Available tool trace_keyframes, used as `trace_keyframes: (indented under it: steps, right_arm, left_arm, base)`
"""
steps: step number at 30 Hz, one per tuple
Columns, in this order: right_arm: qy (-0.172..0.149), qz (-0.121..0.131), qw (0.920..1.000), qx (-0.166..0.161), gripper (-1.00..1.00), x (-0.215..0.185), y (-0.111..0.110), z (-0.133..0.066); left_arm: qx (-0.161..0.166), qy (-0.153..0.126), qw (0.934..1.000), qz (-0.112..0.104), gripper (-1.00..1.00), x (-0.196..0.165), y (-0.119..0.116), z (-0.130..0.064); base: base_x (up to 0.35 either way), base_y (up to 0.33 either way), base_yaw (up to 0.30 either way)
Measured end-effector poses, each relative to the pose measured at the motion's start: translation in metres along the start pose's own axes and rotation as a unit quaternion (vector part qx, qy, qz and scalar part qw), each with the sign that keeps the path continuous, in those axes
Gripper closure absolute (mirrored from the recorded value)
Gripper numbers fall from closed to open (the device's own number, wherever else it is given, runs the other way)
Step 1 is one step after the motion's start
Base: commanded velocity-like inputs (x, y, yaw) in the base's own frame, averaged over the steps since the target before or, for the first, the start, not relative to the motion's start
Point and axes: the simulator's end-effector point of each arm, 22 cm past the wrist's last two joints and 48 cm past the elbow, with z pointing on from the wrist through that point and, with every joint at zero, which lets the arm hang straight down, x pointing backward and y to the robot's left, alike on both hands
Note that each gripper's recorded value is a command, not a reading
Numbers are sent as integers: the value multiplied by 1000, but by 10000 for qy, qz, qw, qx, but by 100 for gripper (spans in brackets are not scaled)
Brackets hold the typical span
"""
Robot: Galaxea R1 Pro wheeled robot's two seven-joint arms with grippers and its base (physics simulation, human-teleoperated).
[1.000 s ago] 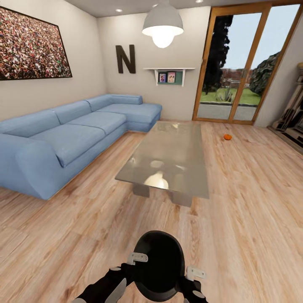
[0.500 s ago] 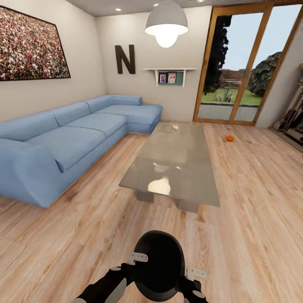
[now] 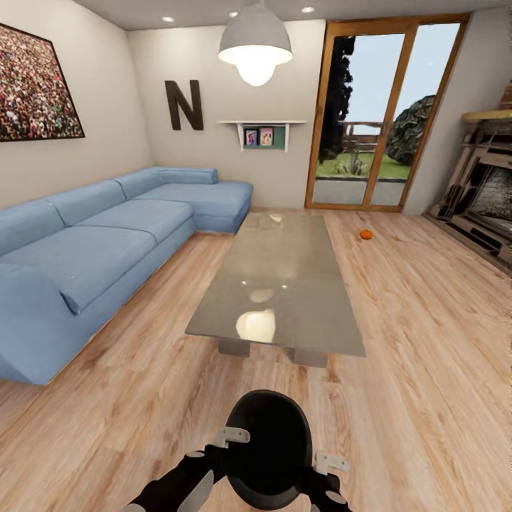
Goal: Place each of the two pumpkins and all three candles from the living room inside a cabinet in the living room (use any cabinet), then make sure every cabinet is closed, and position the cauldron so it is next to a table in the living room.
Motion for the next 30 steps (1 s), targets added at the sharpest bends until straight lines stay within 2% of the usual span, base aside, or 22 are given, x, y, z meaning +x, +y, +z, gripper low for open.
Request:
trace_keyframes:
  steps: [9,15,30]
  right_arm:
    - [-5,0,10000,-1,100,0,0,0]
    - [-2,0,10000,0,100,0,0,0]
    - [-81,1,10000,-19,100,-8,2,-3]
  left_arm:
    - [0,-5,10000,1,100,0,0,0]
    - [0,-2,10000,3,100,0,0,0]
    - [-6,-81,10000,29,100,-7,-1,-4]
  base:
    - [162,67,-13]
    - [43,1,-11]
    - [22,0,-191]
